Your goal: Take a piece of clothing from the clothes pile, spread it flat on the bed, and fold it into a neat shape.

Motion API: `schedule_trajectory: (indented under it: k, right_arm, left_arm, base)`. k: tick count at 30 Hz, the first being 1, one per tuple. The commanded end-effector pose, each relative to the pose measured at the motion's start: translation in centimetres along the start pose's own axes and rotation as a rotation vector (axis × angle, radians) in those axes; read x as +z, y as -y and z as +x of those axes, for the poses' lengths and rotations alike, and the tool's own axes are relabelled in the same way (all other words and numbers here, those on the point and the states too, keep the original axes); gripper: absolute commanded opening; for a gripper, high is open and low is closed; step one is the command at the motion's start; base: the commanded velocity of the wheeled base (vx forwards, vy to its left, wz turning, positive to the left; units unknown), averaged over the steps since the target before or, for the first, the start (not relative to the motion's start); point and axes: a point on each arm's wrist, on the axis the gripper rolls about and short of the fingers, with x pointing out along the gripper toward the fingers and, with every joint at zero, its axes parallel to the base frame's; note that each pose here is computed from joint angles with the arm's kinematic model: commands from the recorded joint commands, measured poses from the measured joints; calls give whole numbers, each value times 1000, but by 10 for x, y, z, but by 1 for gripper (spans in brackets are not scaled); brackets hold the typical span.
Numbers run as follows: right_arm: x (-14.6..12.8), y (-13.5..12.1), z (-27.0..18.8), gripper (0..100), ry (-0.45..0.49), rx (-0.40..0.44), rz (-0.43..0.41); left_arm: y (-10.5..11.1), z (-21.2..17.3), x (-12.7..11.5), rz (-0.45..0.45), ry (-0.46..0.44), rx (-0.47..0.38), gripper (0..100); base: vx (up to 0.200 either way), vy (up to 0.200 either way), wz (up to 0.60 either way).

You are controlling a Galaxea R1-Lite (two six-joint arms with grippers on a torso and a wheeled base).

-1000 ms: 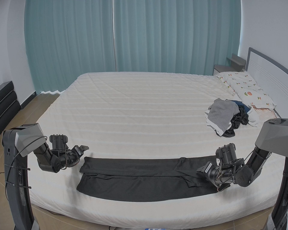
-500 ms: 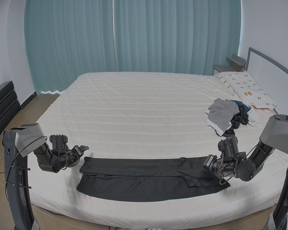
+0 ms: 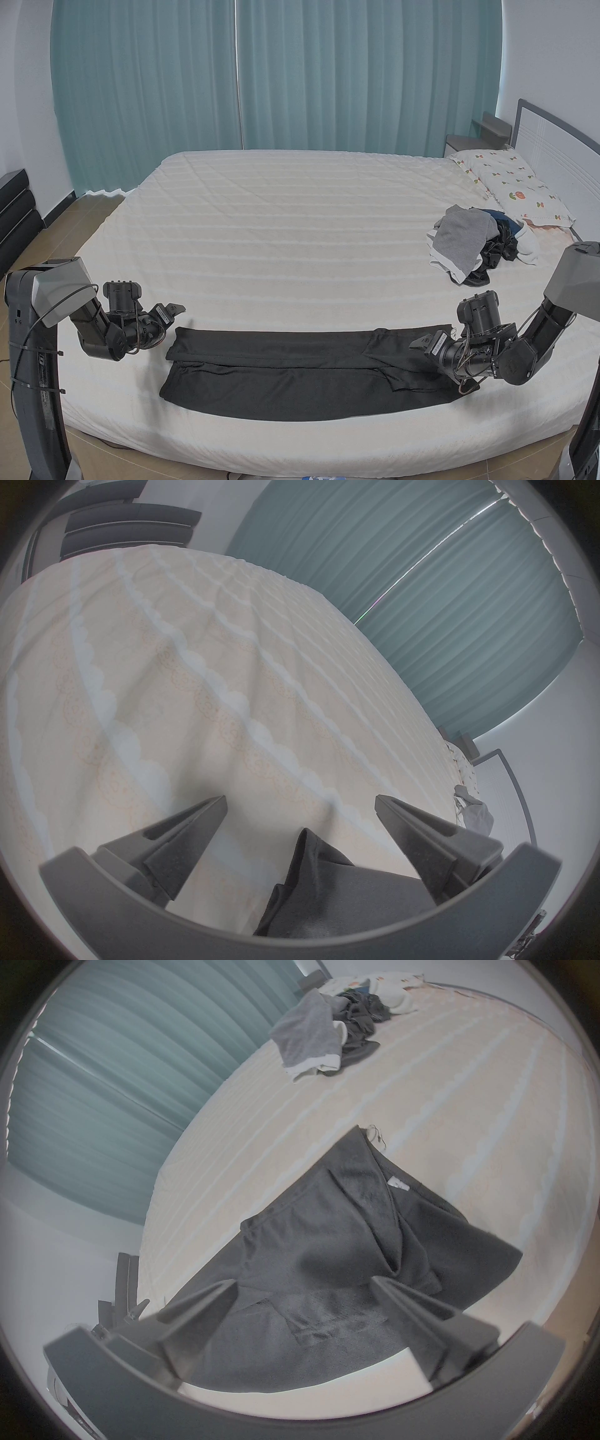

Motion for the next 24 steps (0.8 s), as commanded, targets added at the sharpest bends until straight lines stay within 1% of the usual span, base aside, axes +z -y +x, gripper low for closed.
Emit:
schedule_trajectory:
  k: [1,7,13,18,19,24]
  right_arm:
    - [-6,6,9,100,-24,-31,14]
    - [-7,12,23,100,-34,-59,20]
    - [-1,4,28,100,-8,-37,23]
    - [4,5,35,100,6,-45,31]
    - [4,6,35,0,7,-46,31]
    - [9,0,23,0,30,-17,32]
  left_arm:
    - [0,0,0,-1,0,1,100]
    - [0,0,0,1,0,1,100]
    - [0,0,0,3,1,0,100]
    - [0,0,0,3,3,-2,100]
    - [0,0,0,3,3,-2,100]
    - [0,0,0,4,4,-3,100]
  base:
    - [0,0,0]
    - [0,0,0]
    - [0,0,0]
    - [0,0,0]
    - [0,0,0]
    - [0,0,0]
